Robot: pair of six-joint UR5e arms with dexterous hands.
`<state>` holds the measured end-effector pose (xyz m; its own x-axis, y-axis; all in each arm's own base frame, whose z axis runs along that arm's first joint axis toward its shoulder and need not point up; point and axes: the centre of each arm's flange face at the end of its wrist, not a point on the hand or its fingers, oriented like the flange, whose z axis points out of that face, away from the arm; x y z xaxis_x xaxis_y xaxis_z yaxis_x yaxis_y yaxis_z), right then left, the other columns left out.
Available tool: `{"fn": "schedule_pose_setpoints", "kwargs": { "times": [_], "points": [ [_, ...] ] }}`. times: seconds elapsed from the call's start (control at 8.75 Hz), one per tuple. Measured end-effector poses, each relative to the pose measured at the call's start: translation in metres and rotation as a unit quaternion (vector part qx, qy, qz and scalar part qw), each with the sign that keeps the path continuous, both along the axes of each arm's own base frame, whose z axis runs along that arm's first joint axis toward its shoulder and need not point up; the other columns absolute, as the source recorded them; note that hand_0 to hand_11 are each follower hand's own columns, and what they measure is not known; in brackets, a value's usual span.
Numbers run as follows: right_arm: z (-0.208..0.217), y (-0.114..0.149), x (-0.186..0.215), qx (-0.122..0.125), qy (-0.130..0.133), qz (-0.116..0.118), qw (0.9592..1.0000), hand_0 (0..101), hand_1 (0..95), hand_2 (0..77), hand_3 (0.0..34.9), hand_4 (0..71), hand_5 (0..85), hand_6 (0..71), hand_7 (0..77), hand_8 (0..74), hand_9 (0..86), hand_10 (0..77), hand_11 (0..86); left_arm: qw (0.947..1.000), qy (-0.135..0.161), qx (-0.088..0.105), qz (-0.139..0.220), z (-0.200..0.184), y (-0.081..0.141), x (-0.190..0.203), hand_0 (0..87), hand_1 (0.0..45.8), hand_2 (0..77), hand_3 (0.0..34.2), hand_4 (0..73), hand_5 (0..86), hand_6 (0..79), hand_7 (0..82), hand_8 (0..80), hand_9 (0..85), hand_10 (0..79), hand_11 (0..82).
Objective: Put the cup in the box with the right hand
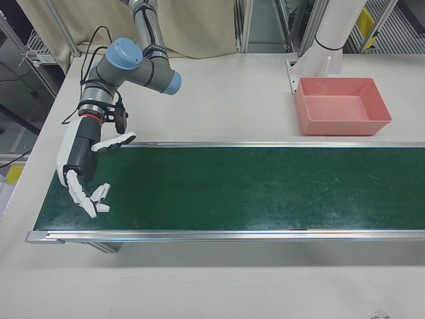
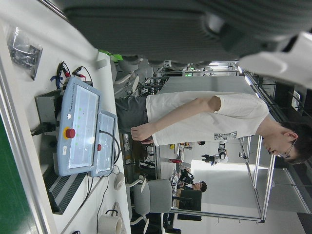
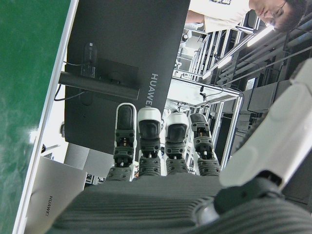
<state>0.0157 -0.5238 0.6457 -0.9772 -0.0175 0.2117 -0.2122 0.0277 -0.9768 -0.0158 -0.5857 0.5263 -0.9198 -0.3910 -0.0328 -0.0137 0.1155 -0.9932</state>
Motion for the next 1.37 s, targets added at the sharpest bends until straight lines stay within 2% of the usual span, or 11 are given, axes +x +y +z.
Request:
{"fn": "schedule_pose_setpoints", "kwargs": {
  "times": [1.37],
  "points": [
    [-0.0032,0.0001,0.0001,0.004,-0.004,0.000,1.0000,43,1.1,2.2,0.0,5.4,7.1,31.6,70.4,40.9,67.1,23.5,34.9,1.0000,0.000,0.000,0.000,-0.0001,0.0000,-0.0002,0.0,0.5,0.5,0.0,0.0,0.0,0.0,0.0,0.0,0.0,0.0,0.0]
  ]
}}
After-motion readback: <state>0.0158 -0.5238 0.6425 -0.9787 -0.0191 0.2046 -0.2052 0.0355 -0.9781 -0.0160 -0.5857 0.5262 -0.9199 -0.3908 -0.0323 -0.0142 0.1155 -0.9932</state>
